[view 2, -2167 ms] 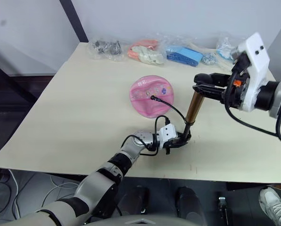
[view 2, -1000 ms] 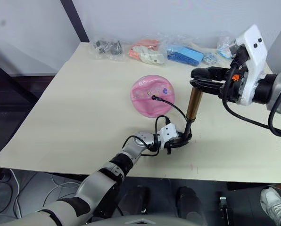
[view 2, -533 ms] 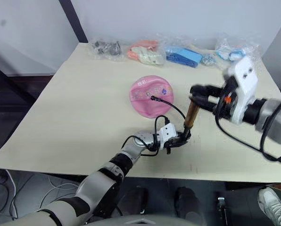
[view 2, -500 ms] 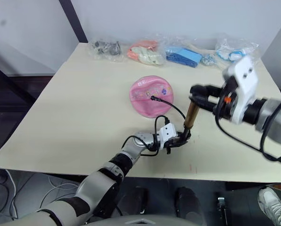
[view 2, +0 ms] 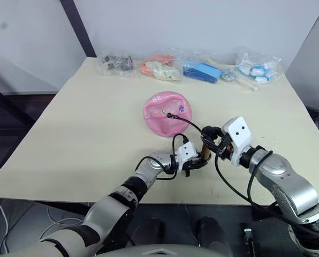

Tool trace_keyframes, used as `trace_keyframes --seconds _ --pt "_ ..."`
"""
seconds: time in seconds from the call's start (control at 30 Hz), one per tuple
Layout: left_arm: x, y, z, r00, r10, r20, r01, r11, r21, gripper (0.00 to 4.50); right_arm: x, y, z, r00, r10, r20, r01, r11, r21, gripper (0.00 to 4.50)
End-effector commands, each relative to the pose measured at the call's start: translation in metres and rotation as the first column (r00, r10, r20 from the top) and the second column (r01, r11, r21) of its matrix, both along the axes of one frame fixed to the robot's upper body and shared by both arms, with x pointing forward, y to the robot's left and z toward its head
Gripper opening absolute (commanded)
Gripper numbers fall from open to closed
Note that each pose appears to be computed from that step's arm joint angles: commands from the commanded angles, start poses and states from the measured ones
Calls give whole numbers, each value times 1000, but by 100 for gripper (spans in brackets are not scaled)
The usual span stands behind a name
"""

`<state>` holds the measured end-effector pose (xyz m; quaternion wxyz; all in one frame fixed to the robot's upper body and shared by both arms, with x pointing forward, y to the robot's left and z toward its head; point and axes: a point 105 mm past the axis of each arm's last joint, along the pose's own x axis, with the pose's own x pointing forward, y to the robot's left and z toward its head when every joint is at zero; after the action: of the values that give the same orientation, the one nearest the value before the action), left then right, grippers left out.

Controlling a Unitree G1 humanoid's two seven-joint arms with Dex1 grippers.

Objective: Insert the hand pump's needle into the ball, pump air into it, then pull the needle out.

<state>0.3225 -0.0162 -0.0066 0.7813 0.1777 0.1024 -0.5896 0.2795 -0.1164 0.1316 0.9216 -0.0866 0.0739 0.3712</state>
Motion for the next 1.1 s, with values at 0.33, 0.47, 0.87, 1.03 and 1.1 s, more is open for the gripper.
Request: trace_keyframes --seconds 0.33,0.47,0.87,1.03,1.1 --pt "-15 17 -35 993 10 -114 3 993 117 112 -17 1 139 984 130 121 -133 991 24 167" --pt "-15 17 -36 993 10 -115 4 993 119 112 -25 -8 175 980 126 156 -126 992 -8 167" --pt "-13 16 -35 993 11 -114 2 993 120 112 -30 2 153 991 130 42 -126 988 -85 167" --pt "-15 15 -35 993 8 -114 6 993 120 112 -28 12 82 982 143 -120 -147 989 -25 167" --pt "-14 14 -35 993 10 -114 3 993 118 112 -27 12 62 977 132 -166 -132 991 10 167"
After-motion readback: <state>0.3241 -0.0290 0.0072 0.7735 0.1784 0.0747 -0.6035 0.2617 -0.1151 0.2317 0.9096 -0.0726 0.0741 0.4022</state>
